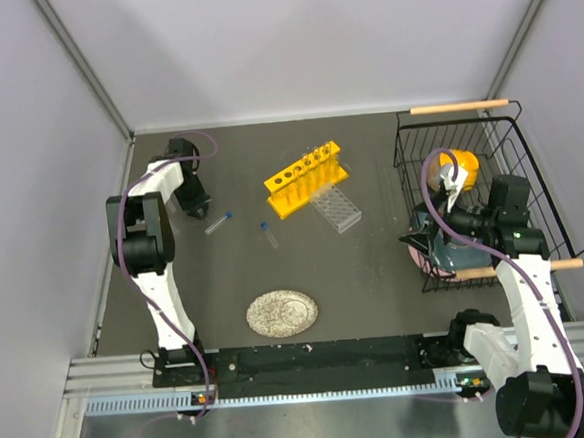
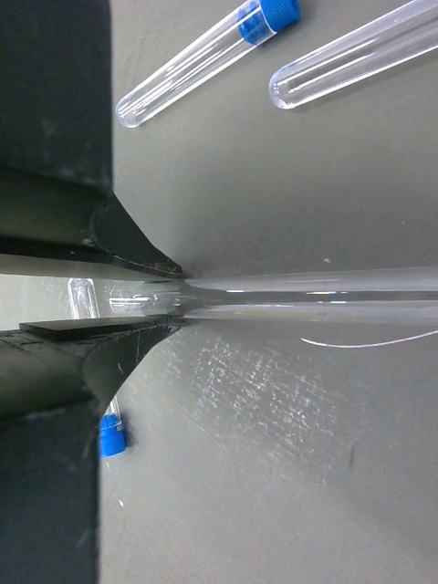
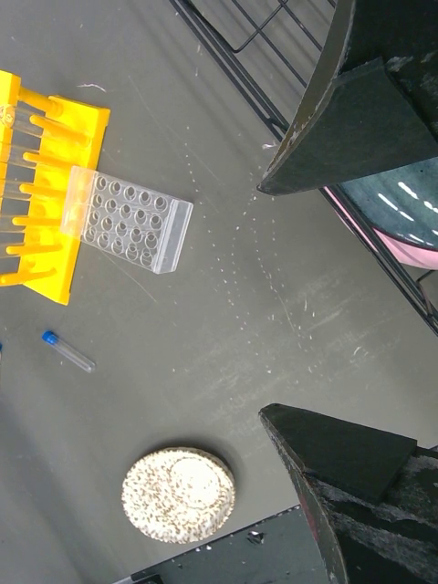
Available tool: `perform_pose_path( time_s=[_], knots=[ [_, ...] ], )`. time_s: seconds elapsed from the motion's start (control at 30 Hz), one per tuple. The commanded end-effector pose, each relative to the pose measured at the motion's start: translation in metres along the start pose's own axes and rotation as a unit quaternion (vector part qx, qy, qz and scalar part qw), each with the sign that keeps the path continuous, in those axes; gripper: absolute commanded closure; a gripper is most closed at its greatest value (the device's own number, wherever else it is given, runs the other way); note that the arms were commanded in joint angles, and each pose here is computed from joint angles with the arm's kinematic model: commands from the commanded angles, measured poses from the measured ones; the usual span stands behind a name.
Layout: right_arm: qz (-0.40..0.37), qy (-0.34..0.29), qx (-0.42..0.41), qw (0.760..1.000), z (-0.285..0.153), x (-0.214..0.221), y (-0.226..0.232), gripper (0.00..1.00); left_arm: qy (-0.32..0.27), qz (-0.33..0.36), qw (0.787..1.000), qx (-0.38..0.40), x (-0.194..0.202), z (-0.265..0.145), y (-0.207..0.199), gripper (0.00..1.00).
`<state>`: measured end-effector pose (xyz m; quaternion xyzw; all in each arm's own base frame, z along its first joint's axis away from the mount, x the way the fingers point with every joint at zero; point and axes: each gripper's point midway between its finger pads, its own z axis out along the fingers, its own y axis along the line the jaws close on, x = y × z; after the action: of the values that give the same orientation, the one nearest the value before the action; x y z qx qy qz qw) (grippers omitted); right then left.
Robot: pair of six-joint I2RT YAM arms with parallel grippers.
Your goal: Organize the chemistry lab equipment
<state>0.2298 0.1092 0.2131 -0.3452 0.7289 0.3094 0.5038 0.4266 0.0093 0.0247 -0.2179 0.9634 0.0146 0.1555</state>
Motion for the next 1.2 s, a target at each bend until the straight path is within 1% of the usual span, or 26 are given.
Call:
perform_pose_path(
  time_s=[0.0, 0.03, 0.13, 0.17, 0.37, 0.43, 0.47, 0.5, 0.53, 0.57, 0.63, 0.67, 0.73, 0.77, 0.8, 0.83, 0.87, 0.9, 0.93, 0.97, 1.0, 1.03, 1.07, 1.1, 1.13, 1.17],
  knots=[
    [-0.025, -0.009, 0.006, 1.0, -0.003, -0.006, -0.002, 0.01, -0.01, 0.004, 1.0, -0.004, -0.011, 0.0, 0.001, 0.84],
    [-0.025, -0.01, 0.007, 1.0, -0.003, -0.005, -0.002, 0.01, -0.012, 0.005, 1.0, -0.003, -0.012, -0.001, 0.001, 0.88],
    [-0.026, -0.009, 0.007, 1.0, -0.003, -0.006, -0.003, 0.01, -0.029, 0.005, 1.0, 0.0, -0.02, -0.008, 0.0, 0.9],
    [-0.024, -0.009, 0.007, 1.0, -0.003, -0.005, -0.003, 0.01, -0.032, 0.005, 0.999, 0.002, -0.021, -0.01, -0.001, 0.93],
    [-0.023, -0.008, 0.005, 1.0, -0.002, -0.004, -0.002, 0.01, -0.079, 0.008, 0.996, 0.031, -0.035, -0.037, -0.007, 0.96],
    [-0.022, -0.009, 0.002, 1.0, -0.002, -0.003, -0.001, 0.01, -0.104, 0.009, 0.993, 0.051, -0.042, -0.052, -0.012, 0.96],
    [-0.022, -0.01, 0.001, 1.0, -0.002, -0.004, -0.001, 0.01, -0.102, 0.011, 0.993, 0.061, -0.037, -0.054, -0.014, 0.96],
    [-0.02, -0.01, -0.001, 1.0, -0.002, -0.003, 0.0, 0.01, -0.116, 0.01, 0.99, 0.076, -0.039, -0.067, -0.017, 0.96],
    [-0.02, -0.012, -0.005, 1.0, -0.002, -0.003, 0.002, 0.01, -0.128, 0.01, 0.988, 0.088, -0.041, -0.072, -0.02, 0.96],
    [-0.02, -0.014, -0.007, 1.0, -0.002, -0.004, 0.002, 0.01, -0.119, 0.014, 0.987, 0.11, -0.03, -0.073, -0.024, 0.96],
    [-0.017, -0.017, -0.016, 1.0, -0.001, -0.005, 0.005, 0.01, -0.142, 0.016, 0.98, 0.142, -0.028, -0.094, -0.03, 0.96],
    [-0.014, -0.018, -0.02, 1.0, -0.001, -0.005, 0.006, 0.01, -0.153, 0.022, 0.972, 0.175, -0.022, -0.106, -0.037, 0.96],
    [-0.009, -0.023, -0.033, 0.999, 0.0, -0.008, 0.01, 0.01, -0.162, 0.029, 0.963, 0.212, -0.013, -0.119, -0.044, 0.97],
    [-0.004, -0.024, -0.039, 0.999, 0.0, -0.009, 0.011, 0.01, -0.179, 0.03, 0.955, 0.234, -0.007, -0.131, -0.045, 0.97],
    [0.001, -0.029, -0.052, 0.998, 0.0, -0.011, 0.015, 0.01, -0.18, 0.04, 0.944, 0.272, 0.001, -0.142, -0.055, 0.97],
    [0.001, -0.033, -0.059, 0.998, -0.001, -0.018, 0.017, 0.01, -0.174, 0.041, 0.941, 0.287, 0.014, -0.142, -0.055, 0.97],
    [0.006, -0.034, -0.067, 0.997, 0.0, -0.02, 0.019, 0.01, -0.205, 0.048, 0.927, 0.311, 0.012, -0.165, -0.059, 0.97],
    [0.008, -0.036, -0.077, 0.996, 0.0, -0.023, 0.022, 0.01, -0.206, 0.058, 0.914, 0.344, 0.021, -0.178, -0.067, 0.97],
    [0.006, -0.036, -0.082, 0.996, -0.001, -0.03, 0.025, 0.01, -0.201, 0.06, 0.91, 0.358, 0.033, -0.179, -0.068, 0.97],
    [0.006, -0.035, -0.089, 0.995, -0.001, -0.034, 0.028, 0.01, -0.226, 0.07, 0.894, 0.381, 0.037, -0.202, -0.071, 0.97],
    [0.007, -0.033, -0.094, 0.995, 0.0, -0.037, 0.029, 0.01, -0.239, 0.08, 0.882, 0.399, 0.04, -0.214, -0.075, 0.97],
    [0.005, -0.03, -0.112, 0.993, 0.001, -0.045, 0.04, 0.01, -0.232, 0.095, 0.872, 0.421, 0.055, -0.223, -0.084, 0.97],
    [0.003, -0.029, -0.121, 0.992, 0.002, -0.051, 0.045, 0.01, -0.25, 0.108, 0.857, 0.438, 0.063, -0.244, -0.088, 0.97],
    [-0.004, -0.025, -0.129, 0.991, 0.004, -0.059, 0.049, 0.01, -0.261, 0.117, 0.845, 0.452, 0.067, -0.256, -0.092, 0.97],
    [-0.005, -0.018, -0.156, 0.988, 0.009, -0.064, 0.065, 0.01, -0.26, 0.12, 0.835, 0.47, 0.075, -0.267, -0.096, 0.97],
    [-0.007, -0.013, -0.17, 0.985, 0.011, -0.067, 0.074, 0.01, -0.271, 0.135, 0.817, 0.49, 0.087, -0.287, -0.102, 0.96]
  ],
)
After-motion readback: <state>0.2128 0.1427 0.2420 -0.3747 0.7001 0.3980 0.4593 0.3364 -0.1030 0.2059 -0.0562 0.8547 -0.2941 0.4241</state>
